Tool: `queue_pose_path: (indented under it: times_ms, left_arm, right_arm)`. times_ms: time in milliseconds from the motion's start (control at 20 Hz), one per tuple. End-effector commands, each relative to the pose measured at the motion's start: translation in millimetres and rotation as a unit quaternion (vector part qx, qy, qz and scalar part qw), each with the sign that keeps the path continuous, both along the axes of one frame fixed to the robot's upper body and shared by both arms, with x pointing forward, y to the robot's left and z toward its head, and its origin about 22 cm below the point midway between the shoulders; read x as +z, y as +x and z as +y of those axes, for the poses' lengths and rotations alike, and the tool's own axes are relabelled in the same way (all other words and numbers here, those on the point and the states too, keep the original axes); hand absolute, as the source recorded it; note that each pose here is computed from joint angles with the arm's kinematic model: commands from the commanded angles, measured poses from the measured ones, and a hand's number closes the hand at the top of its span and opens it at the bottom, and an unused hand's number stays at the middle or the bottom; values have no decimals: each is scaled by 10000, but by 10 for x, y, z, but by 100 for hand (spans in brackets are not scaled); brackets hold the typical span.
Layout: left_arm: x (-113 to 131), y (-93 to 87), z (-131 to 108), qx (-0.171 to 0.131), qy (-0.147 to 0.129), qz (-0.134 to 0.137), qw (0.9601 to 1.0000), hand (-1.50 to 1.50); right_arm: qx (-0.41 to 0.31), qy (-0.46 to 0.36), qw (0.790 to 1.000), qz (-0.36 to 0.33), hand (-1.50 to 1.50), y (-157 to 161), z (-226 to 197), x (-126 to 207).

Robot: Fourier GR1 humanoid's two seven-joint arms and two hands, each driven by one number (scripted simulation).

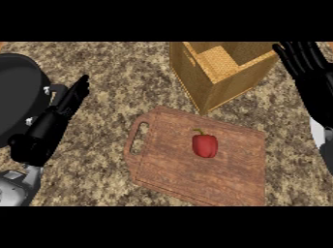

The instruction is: Pick the bell pepper from the cutting board and place it in the basket

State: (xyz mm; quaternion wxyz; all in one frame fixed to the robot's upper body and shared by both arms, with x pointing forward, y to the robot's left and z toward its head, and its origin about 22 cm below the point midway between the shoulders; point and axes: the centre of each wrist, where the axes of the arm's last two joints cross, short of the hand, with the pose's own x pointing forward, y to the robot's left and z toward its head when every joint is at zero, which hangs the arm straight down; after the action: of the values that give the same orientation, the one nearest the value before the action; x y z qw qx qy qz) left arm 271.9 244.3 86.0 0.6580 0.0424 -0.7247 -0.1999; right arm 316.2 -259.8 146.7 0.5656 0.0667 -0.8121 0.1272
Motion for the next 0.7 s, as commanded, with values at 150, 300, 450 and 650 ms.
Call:
queue_pose_path:
  times_ms: [150, 300, 450, 650]
  left_arm:
    - [-208, 144, 135, 946, 56, 597, 9937, 0]
    - [-440, 96, 238, 1248, -46, 1076, 9863, 0]
    - [-577, 59, 236, 1436, -129, 1265, 9814, 0]
    - [-625, 41, 398, 1538, -18, 1291, 9796, 0]
  right_arm:
    - [859, 689, 9939, -63, 150, 176, -101, -517]
    - [2093, 375, 9543, -2101, 150, 41, 341, -99]
    - [2134, 1171, 9402, -2384, -150, -213, 754, -644]
    - [923, 514, 9587, -2641, -150, -587, 1225, -938]
